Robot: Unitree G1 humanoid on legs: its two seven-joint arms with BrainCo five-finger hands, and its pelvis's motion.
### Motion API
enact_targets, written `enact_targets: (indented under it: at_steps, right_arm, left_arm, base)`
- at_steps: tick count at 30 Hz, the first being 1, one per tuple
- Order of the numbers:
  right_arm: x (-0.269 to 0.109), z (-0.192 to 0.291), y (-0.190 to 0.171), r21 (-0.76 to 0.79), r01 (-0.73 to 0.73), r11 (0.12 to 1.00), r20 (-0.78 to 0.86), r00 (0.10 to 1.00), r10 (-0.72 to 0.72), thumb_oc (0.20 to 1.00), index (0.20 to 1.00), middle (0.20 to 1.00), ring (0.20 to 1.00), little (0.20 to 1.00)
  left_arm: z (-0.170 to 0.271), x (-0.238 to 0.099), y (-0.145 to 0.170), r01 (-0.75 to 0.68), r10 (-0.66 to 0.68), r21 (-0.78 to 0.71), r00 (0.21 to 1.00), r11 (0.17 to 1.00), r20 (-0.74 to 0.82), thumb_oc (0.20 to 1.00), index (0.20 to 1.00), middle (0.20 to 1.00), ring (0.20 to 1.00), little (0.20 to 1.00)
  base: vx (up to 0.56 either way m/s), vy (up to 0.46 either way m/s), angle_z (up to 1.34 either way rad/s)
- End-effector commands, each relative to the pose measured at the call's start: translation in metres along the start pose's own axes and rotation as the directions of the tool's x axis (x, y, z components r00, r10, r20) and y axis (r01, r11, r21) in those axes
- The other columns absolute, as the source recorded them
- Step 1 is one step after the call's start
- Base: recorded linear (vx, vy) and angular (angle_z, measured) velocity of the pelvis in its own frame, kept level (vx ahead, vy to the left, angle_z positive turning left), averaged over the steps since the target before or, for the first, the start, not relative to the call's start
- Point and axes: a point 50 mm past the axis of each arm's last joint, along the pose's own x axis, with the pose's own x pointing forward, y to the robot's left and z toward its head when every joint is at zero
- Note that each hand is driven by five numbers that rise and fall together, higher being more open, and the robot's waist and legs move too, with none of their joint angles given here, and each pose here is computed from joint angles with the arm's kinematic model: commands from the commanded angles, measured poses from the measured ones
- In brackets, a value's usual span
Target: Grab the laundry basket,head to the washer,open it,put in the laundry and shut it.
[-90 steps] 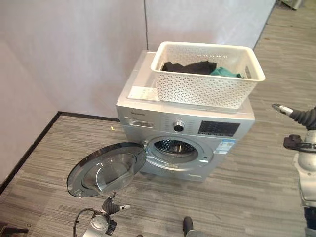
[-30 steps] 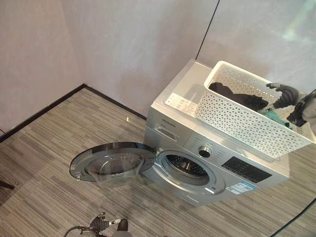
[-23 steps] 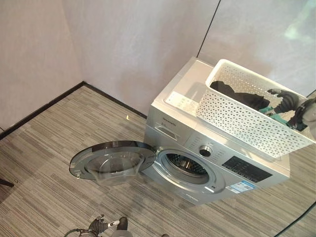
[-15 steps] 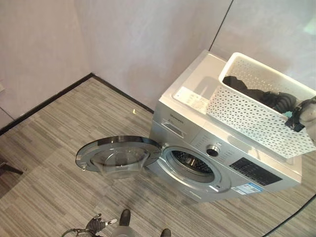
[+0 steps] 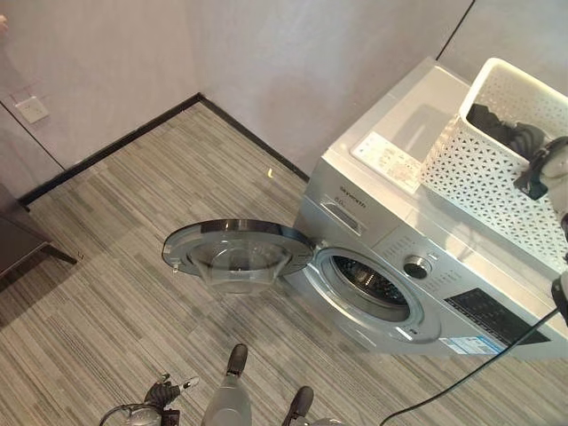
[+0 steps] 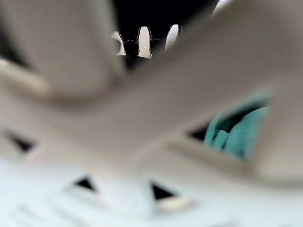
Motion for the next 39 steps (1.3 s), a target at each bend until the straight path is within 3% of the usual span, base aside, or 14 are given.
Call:
enact_targets:
  at_steps: [1, 3, 4, 7, 11, 12, 17, 18, 23, 26, 28, 29, 31, 39]
  right_arm:
    - [0.003, -0.006, 0.027, -0.090, -0.112, 0.990, -0.038, 0.993, 0.109, 1.000, 1.000, 1.000, 1.000, 1.000]
    - [0.003, -0.008, 0.028, -0.098, -0.125, 0.987, -0.046, 0.992, 0.121, 0.947, 0.947, 0.947, 0.947, 0.947]
    - [0.002, -0.014, 0.031, -0.122, -0.153, 0.981, -0.068, 0.987, 0.146, 1.000, 1.000, 1.000, 1.000, 1.000]
    - [0.000, -0.023, 0.039, -0.142, -0.209, 0.968, -0.094, 0.976, 0.197, 1.000, 1.000, 1.000, 1.000, 1.000]
    - [-0.004, -0.033, 0.046, -0.176, -0.283, 0.943, -0.124, 0.957, 0.264, 0.780, 0.780, 0.780, 0.780, 0.780]
    - [-0.006, -0.039, 0.048, -0.190, -0.311, 0.931, -0.138, 0.948, 0.288, 0.636, 0.636, 0.636, 0.636, 0.636]
    - [-0.012, -0.054, 0.052, -0.202, -0.362, 0.910, -0.175, 0.928, 0.330, 0.476, 0.476, 0.476, 0.476, 0.476]
    - [-0.016, -0.061, 0.051, -0.199, -0.376, 0.905, -0.190, 0.921, 0.341, 0.200, 0.200, 0.200, 0.200, 0.200]
    - [-0.017, -0.069, 0.038, -0.159, -0.297, 0.941, -0.194, 0.944, 0.265, 0.200, 0.200, 0.200, 0.200, 0.200]
    - [-0.016, -0.074, 0.019, -0.106, -0.141, 0.984, -0.208, 0.971, 0.116, 0.200, 0.200, 0.200, 0.200, 0.200]
    - [-0.015, -0.066, -0.005, -0.055, 0.048, 0.997, -0.202, 0.978, -0.058, 0.200, 0.200, 0.200, 0.200, 0.200]
    - [-0.015, -0.066, -0.005, -0.055, 0.048, 0.997, -0.202, 0.978, -0.058, 0.200, 0.200, 0.200, 0.200, 0.200]
    - [-0.015, -0.054, -0.024, 0.047, 0.200, 0.979, -0.179, 0.965, -0.189, 0.200, 0.200, 0.200, 0.200, 0.200]
    - [-0.018, -0.012, -0.062, 0.191, 0.417, 0.889, -0.052, 0.908, -0.415, 0.200, 0.200, 0.200, 0.200, 0.200]
  left_arm:
    - [0.015, 0.003, -0.011, 0.040, -0.044, 0.092, 0.998, 0.995, 0.037, 1.000, 1.000, 1.000, 1.000, 1.000]
    - [0.014, 0.003, -0.011, 0.043, -0.046, 0.093, 0.998, 0.995, 0.034, 1.000, 1.000, 1.000, 1.000, 1.000]
    - [0.014, 0.003, -0.012, 0.051, -0.055, 0.093, 0.998, 0.994, 0.036, 1.000, 1.000, 1.000, 1.000, 1.000]
    - [0.012, 0.003, -0.015, 0.070, -0.073, 0.090, 0.997, 0.993, 0.031, 1.000, 1.000, 1.000, 1.000, 1.000]
    - [0.008, 0.002, -0.017, 0.089, -0.091, 0.088, 0.996, 0.992, 0.024, 1.000, 1.000, 1.000, 1.000, 1.000]
    - [0.005, 0.001, -0.019, 0.100, -0.102, 0.088, 0.995, 0.991, 0.016, 1.000, 1.000, 1.000, 1.000, 1.000]
    - [-0.003, -0.001, -0.020, 0.114, -0.114, 0.076, 0.994, 0.991, -0.007, 1.000, 1.000, 1.000, 1.000, 1.000]
    - [-0.007, -0.002, -0.020, 0.115, -0.114, 0.067, 0.993, 0.991, -0.018, 1.000, 1.000, 1.000, 1.000, 1.000]
    - [-0.014, -0.003, -0.020, 0.113, -0.111, 0.059, 0.993, 0.992, -0.036, 1.000, 1.000, 1.000, 1.000, 1.000]
    - [-0.017, -0.004, -0.019, 0.099, -0.096, 0.057, 0.994, 0.993, -0.050, 1.000, 1.000, 1.000, 1.000, 1.000]
    - [-0.015, -0.003, -0.017, 0.074, -0.070, 0.064, 0.996, 0.995, -0.050, 1.000, 1.000, 1.000, 1.000, 1.000]
    - [-0.015, -0.002, -0.017, 0.073, -0.070, 0.065, 0.996, 0.995, -0.050, 1.000, 1.000, 1.000, 1.000, 1.000]
    - [-0.011, -0.001, -0.018, 0.059, -0.056, 0.076, 0.998, 0.995, -0.043, 1.000, 1.000, 1.000, 1.000, 1.000]
    - [-0.005, 0.000, -0.026, 0.056, -0.055, 0.053, 0.998, 0.997, -0.017, 1.000, 1.000, 1.000, 1.000, 1.000]
  base:
    - [0.00, 0.000, 0.00]
    - [0.00, 0.000, 0.00]
    - [0.00, 0.000, 0.00]
    - [0.01, 0.002, 0.01]
    - [0.01, 0.002, -0.01]
    - [0.00, 0.000, 0.00]
    - [0.00, 0.000, -0.02]
    - [0.01, -0.003, -0.06]
    - [0.00, 0.002, -0.05]
    - [0.01, 0.003, -0.04]
    - [0.00, 0.000, 0.00]
    - [0.00, 0.000, 0.00]
    - [0.01, 0.004, -0.02]
    - [0.00, 0.011, -0.02]
